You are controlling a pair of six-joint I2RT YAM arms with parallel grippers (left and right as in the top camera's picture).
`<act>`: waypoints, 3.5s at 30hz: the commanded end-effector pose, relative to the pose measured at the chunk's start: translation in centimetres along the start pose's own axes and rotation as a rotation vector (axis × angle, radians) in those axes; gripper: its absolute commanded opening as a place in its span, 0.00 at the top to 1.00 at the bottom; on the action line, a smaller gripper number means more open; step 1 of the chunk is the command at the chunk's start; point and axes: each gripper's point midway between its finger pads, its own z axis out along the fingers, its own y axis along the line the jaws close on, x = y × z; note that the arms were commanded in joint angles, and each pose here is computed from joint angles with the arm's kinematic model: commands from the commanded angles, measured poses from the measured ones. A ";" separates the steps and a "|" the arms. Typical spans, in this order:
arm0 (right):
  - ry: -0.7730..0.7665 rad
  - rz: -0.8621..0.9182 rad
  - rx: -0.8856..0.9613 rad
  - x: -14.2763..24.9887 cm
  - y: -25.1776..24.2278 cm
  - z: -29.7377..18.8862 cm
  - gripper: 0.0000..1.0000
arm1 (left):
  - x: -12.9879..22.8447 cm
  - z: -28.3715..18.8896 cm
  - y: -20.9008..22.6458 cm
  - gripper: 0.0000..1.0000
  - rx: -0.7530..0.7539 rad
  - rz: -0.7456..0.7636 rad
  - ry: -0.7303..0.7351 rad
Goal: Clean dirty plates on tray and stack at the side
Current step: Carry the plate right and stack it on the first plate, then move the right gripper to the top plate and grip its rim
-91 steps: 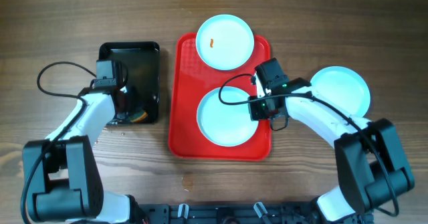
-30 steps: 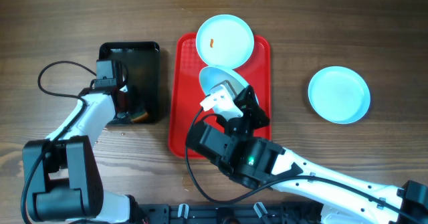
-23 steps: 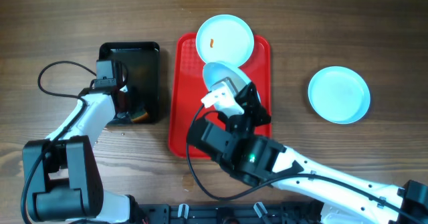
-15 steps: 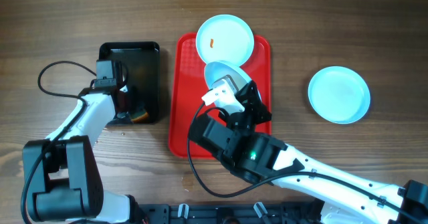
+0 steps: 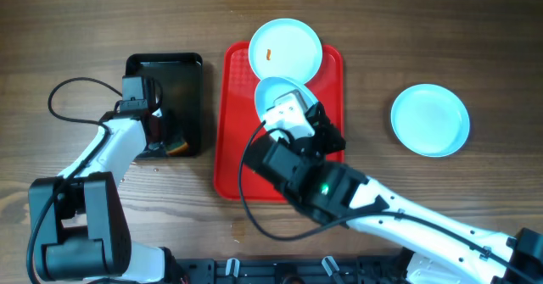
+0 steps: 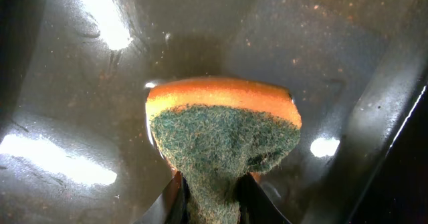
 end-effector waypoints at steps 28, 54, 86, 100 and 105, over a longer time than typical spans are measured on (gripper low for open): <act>0.902 1.258 -0.016 29.4 -15.2 11.8 0.63 | 1.2 0.7 0.4 0.80 -0.008 0.002 0.043; 0.250 0.675 -0.698 2.2 4.3 16.2 0.48 | 1.2 0.7 0.4 0.81 -0.007 0.001 0.043; 0.582 0.602 -0.591 11.6 8.5 18.3 0.96 | 1.5 0.7 0.3 0.81 0.000 0.001 0.055; 0.802 0.712 -0.792 11.5 8.2 10.3 0.66 | 1.5 0.7 0.3 0.81 0.000 0.001 0.054; 0.494 0.349 -0.839 9.7 7.4 12.9 0.65 | 1.5 0.7 0.3 0.81 0.000 0.001 0.054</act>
